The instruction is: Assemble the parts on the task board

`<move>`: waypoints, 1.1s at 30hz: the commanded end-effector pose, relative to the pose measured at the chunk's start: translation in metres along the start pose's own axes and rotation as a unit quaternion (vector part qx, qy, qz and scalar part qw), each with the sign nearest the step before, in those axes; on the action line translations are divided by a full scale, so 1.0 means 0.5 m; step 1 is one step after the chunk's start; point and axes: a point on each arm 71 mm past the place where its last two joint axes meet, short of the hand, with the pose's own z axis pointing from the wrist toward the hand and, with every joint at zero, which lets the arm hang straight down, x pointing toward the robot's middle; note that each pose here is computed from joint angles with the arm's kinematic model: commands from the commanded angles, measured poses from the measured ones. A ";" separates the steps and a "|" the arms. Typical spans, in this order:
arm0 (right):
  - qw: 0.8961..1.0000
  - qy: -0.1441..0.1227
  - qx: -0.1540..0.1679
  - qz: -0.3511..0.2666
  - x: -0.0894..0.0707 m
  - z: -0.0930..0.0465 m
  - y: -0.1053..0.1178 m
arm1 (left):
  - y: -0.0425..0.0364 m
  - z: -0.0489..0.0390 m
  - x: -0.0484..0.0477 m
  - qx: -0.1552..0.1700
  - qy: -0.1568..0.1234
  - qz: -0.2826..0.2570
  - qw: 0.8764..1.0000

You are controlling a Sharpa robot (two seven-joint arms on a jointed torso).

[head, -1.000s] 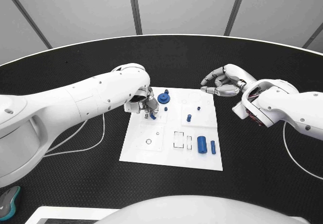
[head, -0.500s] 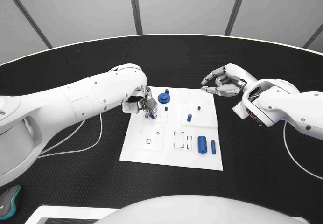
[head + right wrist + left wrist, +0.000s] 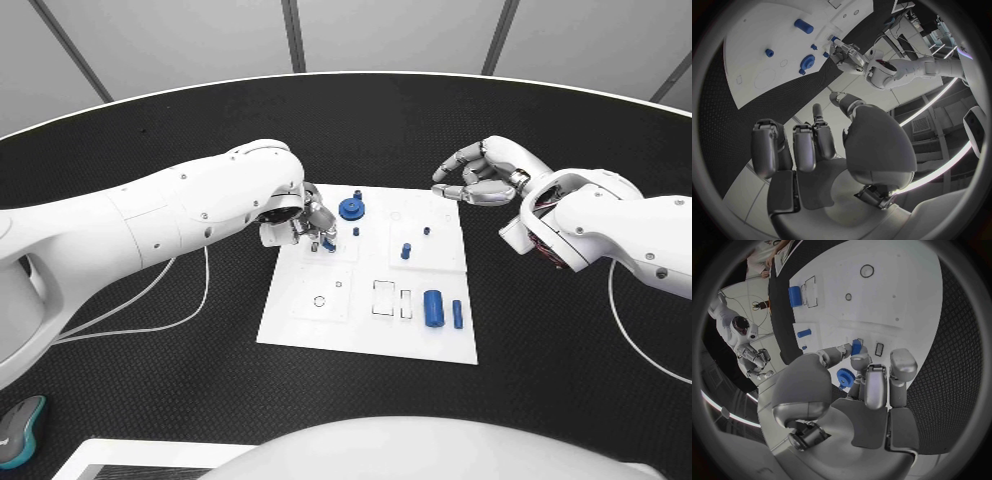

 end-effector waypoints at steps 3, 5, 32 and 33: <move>1.000 0.000 0.000 0.000 0.001 0.000 0.000 | 0.006 -0.002 -0.003 0.002 -0.010 -0.012 1.000; 1.000 0.001 0.000 0.000 0.001 0.000 -0.001 | 0.007 -0.002 -0.004 0.002 -0.012 -0.014 1.000; 1.000 0.001 0.000 0.001 0.003 0.000 0.000 | -0.004 0.007 -0.001 -0.007 -0.011 0.000 1.000; 1.000 0.001 0.000 0.001 0.003 0.000 0.000 | -0.004 0.008 0.000 -0.007 -0.010 0.000 1.000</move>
